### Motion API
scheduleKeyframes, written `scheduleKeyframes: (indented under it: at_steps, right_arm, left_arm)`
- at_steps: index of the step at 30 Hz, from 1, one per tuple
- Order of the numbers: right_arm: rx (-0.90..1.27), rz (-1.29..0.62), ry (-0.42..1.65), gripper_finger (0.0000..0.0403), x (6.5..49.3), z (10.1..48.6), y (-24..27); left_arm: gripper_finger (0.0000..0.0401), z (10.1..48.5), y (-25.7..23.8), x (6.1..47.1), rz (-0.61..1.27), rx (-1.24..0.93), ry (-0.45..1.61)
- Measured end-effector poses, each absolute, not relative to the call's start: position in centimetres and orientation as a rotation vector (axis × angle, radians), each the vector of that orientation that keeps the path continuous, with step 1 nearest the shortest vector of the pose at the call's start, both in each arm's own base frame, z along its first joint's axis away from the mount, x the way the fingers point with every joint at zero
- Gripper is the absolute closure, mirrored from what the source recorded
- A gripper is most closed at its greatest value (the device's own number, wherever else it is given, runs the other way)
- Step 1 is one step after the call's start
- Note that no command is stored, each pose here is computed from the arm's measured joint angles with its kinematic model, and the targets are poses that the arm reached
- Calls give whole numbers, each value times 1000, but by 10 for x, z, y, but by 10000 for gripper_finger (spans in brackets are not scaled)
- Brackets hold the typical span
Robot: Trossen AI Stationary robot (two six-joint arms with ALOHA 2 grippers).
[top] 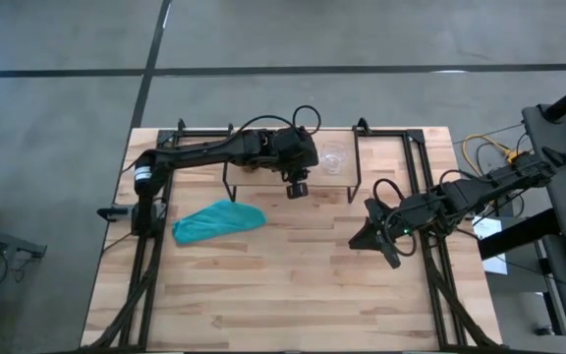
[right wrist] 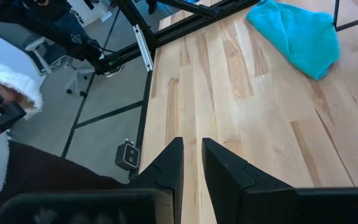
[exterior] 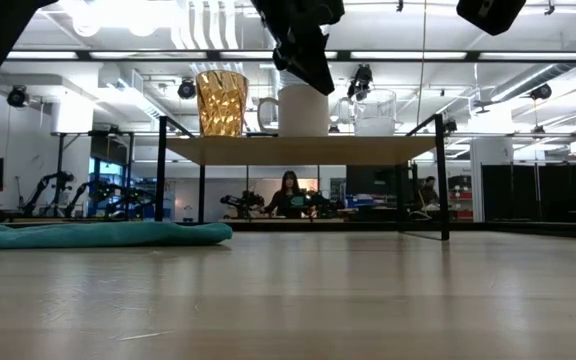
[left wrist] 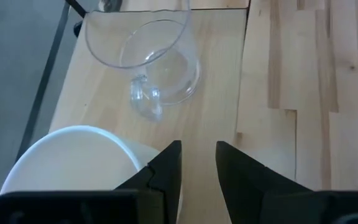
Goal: Stack small to large cups/mugs on shelf
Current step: Adjust the white mug on the shelf, then return to Home Position
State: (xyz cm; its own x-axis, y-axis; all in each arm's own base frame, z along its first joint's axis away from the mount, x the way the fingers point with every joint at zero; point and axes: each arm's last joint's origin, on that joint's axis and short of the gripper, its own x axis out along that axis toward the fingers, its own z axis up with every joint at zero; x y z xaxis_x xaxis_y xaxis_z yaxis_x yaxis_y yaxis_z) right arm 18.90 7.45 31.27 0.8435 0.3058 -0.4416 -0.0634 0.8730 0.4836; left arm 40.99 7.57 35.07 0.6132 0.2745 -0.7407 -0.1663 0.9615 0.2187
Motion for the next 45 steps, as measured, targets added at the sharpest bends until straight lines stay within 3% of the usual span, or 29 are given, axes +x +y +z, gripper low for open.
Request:
scheduleKeyframes:
  at_steps: [8,16,25,29,34,45]
  right_arm:
    - [474,203,535,349,189,313,74]
    - [477,203,534,349,189,313,75]
    - [518,204,529,349,189,314,75]
    - [382,346,284,349,181,341,74]
    - [280,559,80,349,142,371,63]
    - [273,559,45,349,76,373,36]
  left_arm:
    - [315,357,60,411,129,72,841]
    - [315,402,18,393,-79,-34,697]
    - [315,459,-4,327,-115,-66,596]
    - [315,477,-5,292,-69,-224,600]
    - [315,491,-6,251,-64,-254,565]
    - [315,512,0,153,79,-220,302]
